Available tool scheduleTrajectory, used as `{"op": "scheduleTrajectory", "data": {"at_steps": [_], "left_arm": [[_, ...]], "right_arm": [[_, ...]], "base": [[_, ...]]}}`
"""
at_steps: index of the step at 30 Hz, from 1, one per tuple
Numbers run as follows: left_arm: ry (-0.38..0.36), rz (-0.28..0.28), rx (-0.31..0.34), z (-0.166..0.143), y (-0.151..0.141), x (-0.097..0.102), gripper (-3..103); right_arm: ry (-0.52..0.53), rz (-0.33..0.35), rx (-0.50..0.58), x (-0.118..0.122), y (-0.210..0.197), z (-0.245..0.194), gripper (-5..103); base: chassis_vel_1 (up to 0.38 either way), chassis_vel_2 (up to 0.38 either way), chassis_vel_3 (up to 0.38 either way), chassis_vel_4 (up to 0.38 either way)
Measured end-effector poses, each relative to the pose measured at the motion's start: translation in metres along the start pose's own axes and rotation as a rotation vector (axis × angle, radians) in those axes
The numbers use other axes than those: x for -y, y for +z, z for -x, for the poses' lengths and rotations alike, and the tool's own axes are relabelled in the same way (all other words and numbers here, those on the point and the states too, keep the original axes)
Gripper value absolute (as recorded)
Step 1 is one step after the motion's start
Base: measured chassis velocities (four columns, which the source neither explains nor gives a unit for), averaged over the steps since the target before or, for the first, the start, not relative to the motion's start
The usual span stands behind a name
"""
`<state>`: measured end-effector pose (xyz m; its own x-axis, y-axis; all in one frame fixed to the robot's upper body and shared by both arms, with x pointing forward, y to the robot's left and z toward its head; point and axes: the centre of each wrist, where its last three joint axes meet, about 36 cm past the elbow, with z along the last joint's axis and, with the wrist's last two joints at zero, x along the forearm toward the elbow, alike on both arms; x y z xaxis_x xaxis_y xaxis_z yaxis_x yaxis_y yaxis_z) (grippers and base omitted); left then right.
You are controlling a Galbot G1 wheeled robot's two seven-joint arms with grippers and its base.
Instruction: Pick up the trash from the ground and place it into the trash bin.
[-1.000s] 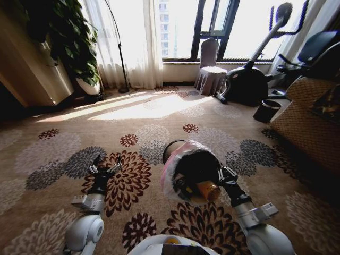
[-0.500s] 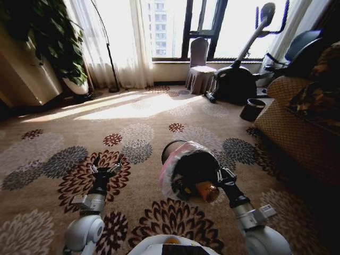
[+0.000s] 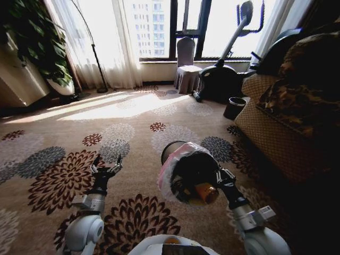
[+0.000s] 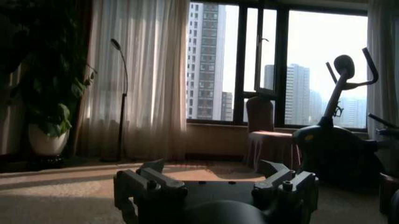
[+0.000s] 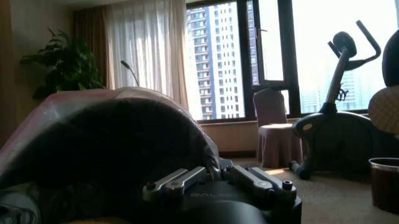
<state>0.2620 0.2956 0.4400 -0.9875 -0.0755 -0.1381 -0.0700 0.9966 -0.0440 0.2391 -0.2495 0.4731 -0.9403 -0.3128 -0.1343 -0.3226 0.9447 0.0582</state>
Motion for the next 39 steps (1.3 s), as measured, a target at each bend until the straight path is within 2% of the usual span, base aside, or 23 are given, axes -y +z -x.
{"op": "scheduleTrajectory", "data": {"at_steps": [6, 19, 39], "left_arm": [[0.000, 0.000, 0.000, 0.0000, 0.0000, 0.0000, 100], [0.000, 0.000, 0.000, 0.0001, -0.0001, -0.0001, 100], [0.000, 0.000, 0.000, 0.0000, -0.0001, 0.0000, 100]], "right_arm": [[0.002, -0.014, 0.007, 0.0005, 0.0030, -0.0029, 0], [0.001, -0.025, 0.002, -0.0001, 0.0035, -0.0061, 0], [0.006, -0.019, 0.015, -0.0033, 0.0021, -0.0067, 0]], "base": [[-0.155, -0.209, 0.168, 0.191], [0.100, -0.149, -0.097, 0.166], [0.284, -0.365, -0.295, 0.366]]}}
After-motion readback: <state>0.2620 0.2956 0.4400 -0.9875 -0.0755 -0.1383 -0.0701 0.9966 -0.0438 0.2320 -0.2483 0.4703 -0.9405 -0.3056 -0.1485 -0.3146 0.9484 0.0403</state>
